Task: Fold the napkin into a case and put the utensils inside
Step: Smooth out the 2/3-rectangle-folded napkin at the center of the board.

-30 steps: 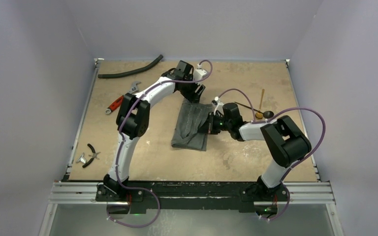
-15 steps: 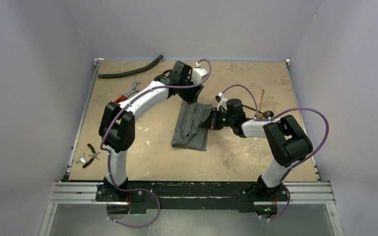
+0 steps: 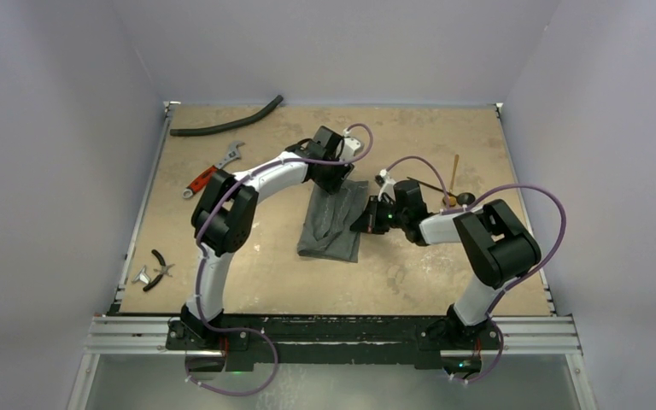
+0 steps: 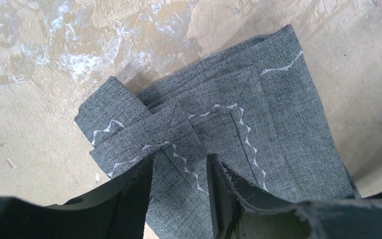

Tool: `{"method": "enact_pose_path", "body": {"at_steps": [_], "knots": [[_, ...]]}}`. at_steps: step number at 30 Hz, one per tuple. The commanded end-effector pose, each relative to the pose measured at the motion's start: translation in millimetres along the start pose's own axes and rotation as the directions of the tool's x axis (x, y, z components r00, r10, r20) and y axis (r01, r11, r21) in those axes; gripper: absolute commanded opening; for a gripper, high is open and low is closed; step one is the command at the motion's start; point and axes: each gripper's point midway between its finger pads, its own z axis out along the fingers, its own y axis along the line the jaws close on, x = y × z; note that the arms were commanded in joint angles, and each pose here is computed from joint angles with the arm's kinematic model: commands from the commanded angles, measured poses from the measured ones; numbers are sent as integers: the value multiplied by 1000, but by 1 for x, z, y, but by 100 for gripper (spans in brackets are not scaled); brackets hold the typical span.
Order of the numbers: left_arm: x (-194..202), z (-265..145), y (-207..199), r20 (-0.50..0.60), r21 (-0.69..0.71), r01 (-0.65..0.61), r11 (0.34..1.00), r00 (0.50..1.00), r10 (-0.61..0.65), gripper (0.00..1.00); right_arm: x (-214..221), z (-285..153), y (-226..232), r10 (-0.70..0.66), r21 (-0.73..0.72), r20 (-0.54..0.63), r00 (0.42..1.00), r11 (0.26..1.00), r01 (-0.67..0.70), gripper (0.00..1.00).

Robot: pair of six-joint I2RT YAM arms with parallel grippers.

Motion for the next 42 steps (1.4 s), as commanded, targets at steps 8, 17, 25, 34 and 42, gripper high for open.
{"method": "enact_pose_path", "body": {"at_steps": [8, 17, 25, 34, 42], "knots": [[-11, 24, -5, 38, 29, 58, 998, 998, -59, 39, 14, 2, -9, 9, -9, -11, 1000, 1000, -9, 0], [-7, 35, -4, 26, 27, 63, 998, 998, -63, 0, 25, 4, -14, 31, -19, -22, 999, 999, -32, 0], [-30, 20, -9, 76, 59, 53, 997, 995, -58, 0, 30, 5, -15, 54, -26, -22, 998, 998, -54, 0], [-3, 24, -38, 5, 161, 131, 978, 991, -134, 0, 31, 6, -17, 64, -24, -18, 998, 998, -64, 0], [0, 25, -49, 13, 216, 130, 968, 991, -136, 8, 30, 6, -17, 66, -25, -15, 998, 997, -66, 0]]}}
